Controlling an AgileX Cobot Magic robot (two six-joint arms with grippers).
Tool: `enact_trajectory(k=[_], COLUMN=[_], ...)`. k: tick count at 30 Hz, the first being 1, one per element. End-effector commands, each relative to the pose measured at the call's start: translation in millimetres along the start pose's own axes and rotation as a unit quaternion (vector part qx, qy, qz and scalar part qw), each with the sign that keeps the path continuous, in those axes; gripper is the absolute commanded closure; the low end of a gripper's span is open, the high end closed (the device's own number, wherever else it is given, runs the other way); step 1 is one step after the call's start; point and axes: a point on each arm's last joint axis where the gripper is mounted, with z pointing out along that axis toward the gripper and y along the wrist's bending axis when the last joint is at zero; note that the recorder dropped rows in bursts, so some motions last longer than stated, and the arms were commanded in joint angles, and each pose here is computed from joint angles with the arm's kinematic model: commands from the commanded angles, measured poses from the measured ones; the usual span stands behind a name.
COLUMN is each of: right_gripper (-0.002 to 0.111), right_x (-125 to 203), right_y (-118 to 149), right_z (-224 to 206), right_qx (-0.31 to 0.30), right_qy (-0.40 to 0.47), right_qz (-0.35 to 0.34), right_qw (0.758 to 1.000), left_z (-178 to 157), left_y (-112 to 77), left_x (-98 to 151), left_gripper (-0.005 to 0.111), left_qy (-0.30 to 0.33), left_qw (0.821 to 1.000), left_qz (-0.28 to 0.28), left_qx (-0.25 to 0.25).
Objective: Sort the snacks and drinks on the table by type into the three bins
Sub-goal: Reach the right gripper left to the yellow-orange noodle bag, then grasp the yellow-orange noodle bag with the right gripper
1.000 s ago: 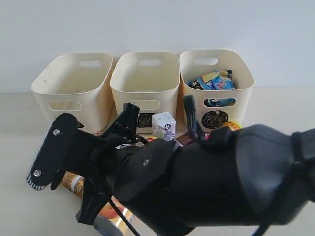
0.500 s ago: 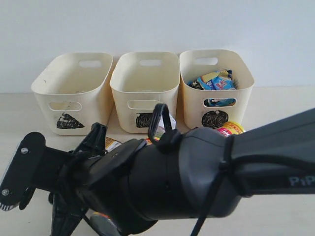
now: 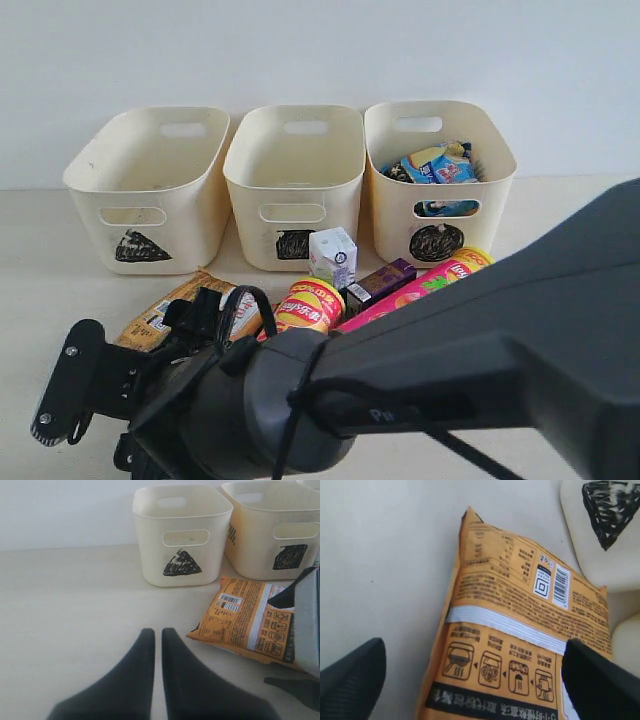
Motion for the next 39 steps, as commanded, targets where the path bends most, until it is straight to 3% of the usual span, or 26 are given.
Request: enact_trajectory(k=[1,9,21,28,33,39], right_gripper=[0.022,0.022,0.026,0.057,0.108,0.108], right_x=[4,21,25,19,19,1], right_y=[2,-5,0,0,0,1], right_z=[7,22,37,44,44,28], right_qx=[0.009,0.021,0.030,0.032,0.032,0.035], right_qy=[0.010,0.037,0.019,0.012,0.014,-0.011], right_qz=[-0.009,-0.008,-0.058,-0.054,-0.051,-0.060], right_qw=[1.000,0.999,0.998,0.998,0.998,0.998], left_z=[0,0,0,0,0,0], left_y=[0.0,0.0,0.0,0.0,0.0,0.0], left_x=[0,0,0,0,0,0], left_gripper=[0.102,0.102,0.102,0.102,0.102,0.102], left_qy=[-0.005,-0.005,-0.005,-0.005,-0.005,-0.005], left_qw=[1.000,1.000,1.000,1.000,1.000,1.000], left_qz=[-0.003,-0.003,-0.003,-0.003,-0.003,-0.003], left_qx=[0.000,0.000,0.000,0.000,0.000,0.000])
